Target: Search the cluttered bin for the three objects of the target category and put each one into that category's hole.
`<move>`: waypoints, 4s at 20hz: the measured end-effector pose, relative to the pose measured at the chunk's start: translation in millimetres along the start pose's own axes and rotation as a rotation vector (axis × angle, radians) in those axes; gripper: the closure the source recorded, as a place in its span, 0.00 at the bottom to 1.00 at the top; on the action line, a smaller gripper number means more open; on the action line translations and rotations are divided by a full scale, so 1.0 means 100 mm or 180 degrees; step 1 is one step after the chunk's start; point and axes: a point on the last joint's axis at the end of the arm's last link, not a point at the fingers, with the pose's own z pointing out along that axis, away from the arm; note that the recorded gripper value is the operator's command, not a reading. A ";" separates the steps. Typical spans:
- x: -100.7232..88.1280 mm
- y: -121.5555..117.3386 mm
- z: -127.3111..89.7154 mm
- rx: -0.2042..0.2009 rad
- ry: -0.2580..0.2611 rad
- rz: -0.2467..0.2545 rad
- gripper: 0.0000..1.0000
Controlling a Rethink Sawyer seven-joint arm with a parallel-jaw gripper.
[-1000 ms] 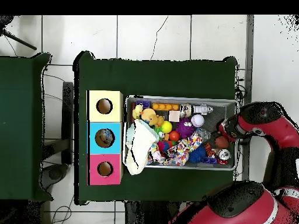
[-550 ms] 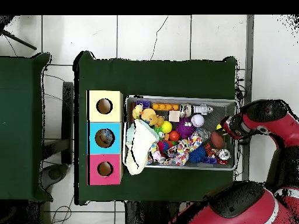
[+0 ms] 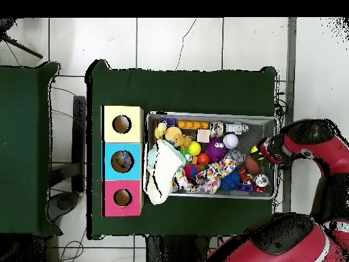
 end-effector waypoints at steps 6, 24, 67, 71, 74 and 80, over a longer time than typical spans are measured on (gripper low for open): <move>0.00 0.04 0.06 -0.0058 0.0069 -0.0025 1.00; 0.01 0.32 0.39 -0.0241 0.0306 -0.0161 1.00; 0.04 0.09 0.46 -0.0630 0.0693 -0.0118 0.00; 0.07 0.04 0.52 -0.0713 0.0874 -0.0121 0.00; 0.10 0.06 0.56 -0.0742 0.0969 -0.0139 0.00; 0.15 0.10 0.64 -0.0810 0.1135 -0.0184 0.00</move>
